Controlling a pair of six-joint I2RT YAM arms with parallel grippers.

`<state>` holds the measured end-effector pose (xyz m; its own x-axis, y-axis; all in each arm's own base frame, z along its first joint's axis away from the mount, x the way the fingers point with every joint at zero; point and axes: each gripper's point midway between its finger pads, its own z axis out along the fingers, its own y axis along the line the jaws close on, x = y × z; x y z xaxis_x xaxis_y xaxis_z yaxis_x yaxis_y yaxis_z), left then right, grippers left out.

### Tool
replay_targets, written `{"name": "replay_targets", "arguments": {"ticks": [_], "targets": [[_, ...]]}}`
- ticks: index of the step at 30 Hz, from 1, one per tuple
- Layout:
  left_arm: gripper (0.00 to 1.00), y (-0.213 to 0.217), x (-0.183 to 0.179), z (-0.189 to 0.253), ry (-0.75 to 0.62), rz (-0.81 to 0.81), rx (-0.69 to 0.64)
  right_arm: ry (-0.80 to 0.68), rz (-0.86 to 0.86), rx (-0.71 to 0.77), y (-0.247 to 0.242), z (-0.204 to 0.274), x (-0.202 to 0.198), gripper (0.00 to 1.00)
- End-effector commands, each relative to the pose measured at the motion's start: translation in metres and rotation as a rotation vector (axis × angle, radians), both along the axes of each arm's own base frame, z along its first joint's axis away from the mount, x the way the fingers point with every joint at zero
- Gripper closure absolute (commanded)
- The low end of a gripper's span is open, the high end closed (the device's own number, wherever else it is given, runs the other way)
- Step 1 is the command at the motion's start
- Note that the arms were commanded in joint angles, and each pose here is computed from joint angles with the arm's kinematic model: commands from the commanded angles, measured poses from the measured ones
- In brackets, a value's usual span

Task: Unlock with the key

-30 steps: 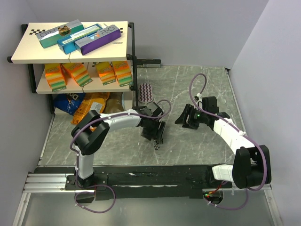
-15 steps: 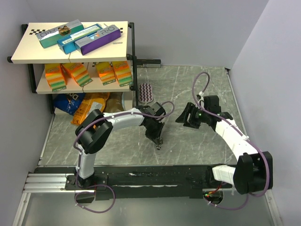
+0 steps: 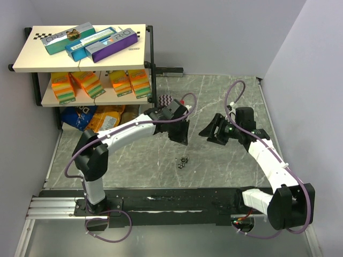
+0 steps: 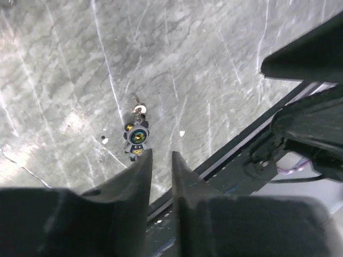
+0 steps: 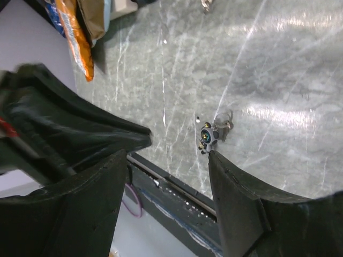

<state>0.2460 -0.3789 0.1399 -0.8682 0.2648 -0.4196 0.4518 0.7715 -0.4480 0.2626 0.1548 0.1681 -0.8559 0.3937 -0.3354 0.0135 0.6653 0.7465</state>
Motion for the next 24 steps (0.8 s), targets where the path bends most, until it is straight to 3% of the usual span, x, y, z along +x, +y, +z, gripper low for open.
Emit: {"name": "replay_targets", "arguments": {"ticks": [1, 3, 10, 20, 24], "targets": [[0.65, 0.011, -0.002, -0.021, 0.042, 0.029, 0.073, -0.006, -0.015, 0.034, 0.0, 0.003, 0.003, 0.31], [0.5, 0.015, -0.004, -0.04, 0.061, 0.029, 0.133, -0.003, -0.019, 0.031, -0.001, 0.002, 0.003, 0.31], [0.24, 0.013, -0.015, -0.073, 0.077, -0.015, 0.246, 0.009, -0.031, 0.028, -0.003, -0.002, 0.001, 0.31], [0.27, 0.012, -0.035, -0.104, 0.072, -0.07, 0.323, 0.03, -0.04, 0.04, -0.006, -0.011, 0.0, 0.31], [0.35, 0.019, -0.04, -0.121, 0.041, -0.078, 0.417, 0.031, -0.042, 0.041, -0.007, -0.012, 0.001, 0.31]]}}
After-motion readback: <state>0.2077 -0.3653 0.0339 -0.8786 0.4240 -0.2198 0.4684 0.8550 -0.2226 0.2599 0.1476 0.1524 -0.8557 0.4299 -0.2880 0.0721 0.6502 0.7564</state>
